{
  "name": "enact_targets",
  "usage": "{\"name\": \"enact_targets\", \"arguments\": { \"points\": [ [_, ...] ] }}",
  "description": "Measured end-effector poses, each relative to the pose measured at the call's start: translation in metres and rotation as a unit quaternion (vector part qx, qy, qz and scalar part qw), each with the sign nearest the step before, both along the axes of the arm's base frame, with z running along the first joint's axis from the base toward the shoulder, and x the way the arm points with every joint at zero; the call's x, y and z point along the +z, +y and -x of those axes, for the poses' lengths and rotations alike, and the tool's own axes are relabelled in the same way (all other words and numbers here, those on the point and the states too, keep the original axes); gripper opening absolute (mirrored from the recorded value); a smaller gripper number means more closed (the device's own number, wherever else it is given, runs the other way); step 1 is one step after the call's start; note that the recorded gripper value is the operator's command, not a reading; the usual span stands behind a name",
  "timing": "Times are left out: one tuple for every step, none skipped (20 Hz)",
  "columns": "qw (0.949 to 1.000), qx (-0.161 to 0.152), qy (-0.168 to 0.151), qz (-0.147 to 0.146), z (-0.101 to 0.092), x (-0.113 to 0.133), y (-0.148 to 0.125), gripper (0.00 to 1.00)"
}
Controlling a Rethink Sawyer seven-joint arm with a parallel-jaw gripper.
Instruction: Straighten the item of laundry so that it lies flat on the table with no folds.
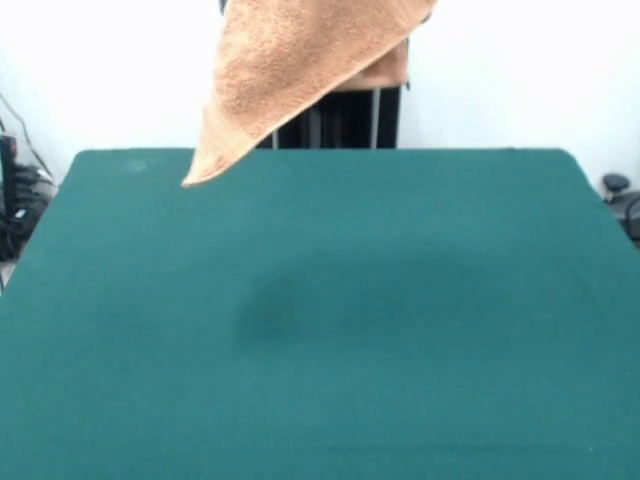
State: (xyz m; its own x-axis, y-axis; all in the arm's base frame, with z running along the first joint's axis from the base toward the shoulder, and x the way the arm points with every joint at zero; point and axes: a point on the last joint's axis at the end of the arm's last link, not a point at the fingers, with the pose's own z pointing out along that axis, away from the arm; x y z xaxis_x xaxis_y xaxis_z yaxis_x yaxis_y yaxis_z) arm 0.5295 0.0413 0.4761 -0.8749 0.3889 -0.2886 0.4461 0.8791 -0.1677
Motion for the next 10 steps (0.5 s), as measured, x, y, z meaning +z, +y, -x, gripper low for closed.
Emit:
{"name": "enact_targets", "arguments": {
  "points": [
    [1.0,-0.001,-0.007,0.001,-0.001,0.001,-0.004,0.0],
    [0.9998,-0.004,-0.021,0.002,-0.004,0.0,-0.011,0.0],
    [0.9996,-0.004,-0.028,0.004,-0.005,-0.001,-0.015,0.0],
    [0.9993,-0.005,-0.037,0.006,-0.007,-0.005,-0.019,0.0],
    [0.9991,-0.005,-0.043,0.007,-0.009,-0.007,-0.021,0.0],
    [0.9983,-0.007,-0.057,0.011,-0.012,-0.016,-0.03,0.0],
    [0.9979,-0.007,-0.063,0.012,-0.014,-0.02,-0.033,0.0],
    [0.9977,-0.007,-0.066,0.013,-0.015,-0.023,-0.035,0.0],
    [0.9971,-0.008,-0.074,0.014,-0.017,-0.031,-0.04,0.0],
    [0.9968,-0.009,-0.078,0.015,-0.018,-0.037,-0.044,0.0]
  ]
}}
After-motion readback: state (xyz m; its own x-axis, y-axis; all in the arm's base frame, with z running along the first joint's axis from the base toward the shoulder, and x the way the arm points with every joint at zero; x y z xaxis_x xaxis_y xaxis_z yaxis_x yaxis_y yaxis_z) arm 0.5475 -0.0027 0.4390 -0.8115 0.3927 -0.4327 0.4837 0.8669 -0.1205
